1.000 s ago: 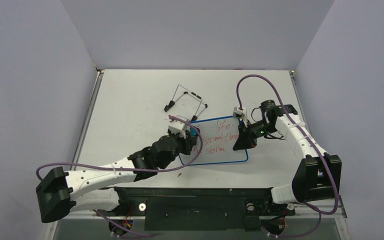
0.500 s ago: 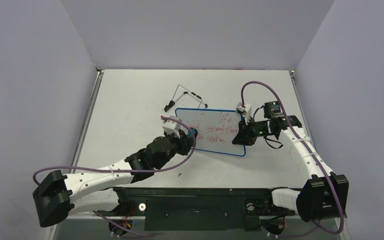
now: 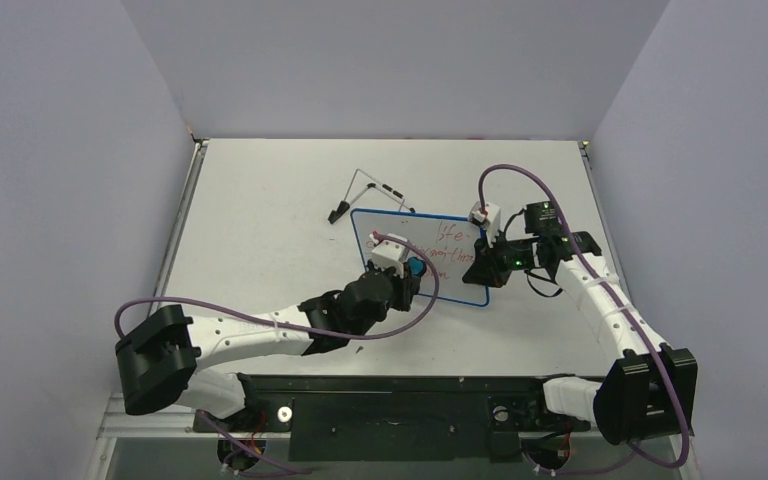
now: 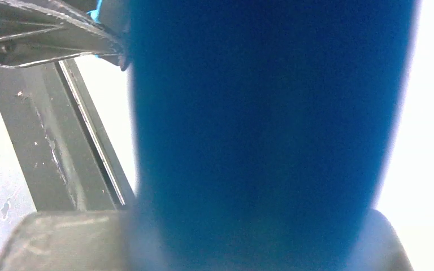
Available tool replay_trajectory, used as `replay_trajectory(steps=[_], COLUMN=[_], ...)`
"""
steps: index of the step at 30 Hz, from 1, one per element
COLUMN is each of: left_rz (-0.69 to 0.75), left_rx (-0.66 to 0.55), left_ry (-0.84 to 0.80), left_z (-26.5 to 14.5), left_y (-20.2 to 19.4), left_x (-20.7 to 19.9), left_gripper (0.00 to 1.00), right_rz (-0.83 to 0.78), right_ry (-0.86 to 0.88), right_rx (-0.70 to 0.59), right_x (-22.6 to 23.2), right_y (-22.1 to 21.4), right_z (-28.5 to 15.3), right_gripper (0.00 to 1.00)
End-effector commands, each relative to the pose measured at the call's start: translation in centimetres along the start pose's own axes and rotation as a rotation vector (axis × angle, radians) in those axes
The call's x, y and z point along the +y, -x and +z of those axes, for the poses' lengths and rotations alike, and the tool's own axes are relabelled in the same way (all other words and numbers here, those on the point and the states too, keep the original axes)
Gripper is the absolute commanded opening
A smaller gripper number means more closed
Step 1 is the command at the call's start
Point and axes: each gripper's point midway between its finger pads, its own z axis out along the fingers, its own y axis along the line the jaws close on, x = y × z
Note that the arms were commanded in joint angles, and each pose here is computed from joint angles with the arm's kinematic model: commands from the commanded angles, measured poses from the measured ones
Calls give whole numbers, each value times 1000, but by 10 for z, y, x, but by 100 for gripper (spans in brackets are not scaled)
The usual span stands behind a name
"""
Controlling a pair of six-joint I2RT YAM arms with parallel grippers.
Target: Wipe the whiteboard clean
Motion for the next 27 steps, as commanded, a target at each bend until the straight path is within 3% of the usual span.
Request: replay_trajectory(steps=[1,15,27], left_rz=[6,-59,-3], left_rx=[-117,-112,-143], left_ry=[6,1,70], left_z=[6,4,35], left_y=[40,40,74], left_x=[-7,-2,-5], left_gripper=[0,0,0], right_rz=[-65,-99,-98], right_ry=[29,112,116], right_rx=[1,46,49], right_x=[5,25,26], right_y=[7,3,4], right_z=[3,20,21], right_gripper=[0,0,0])
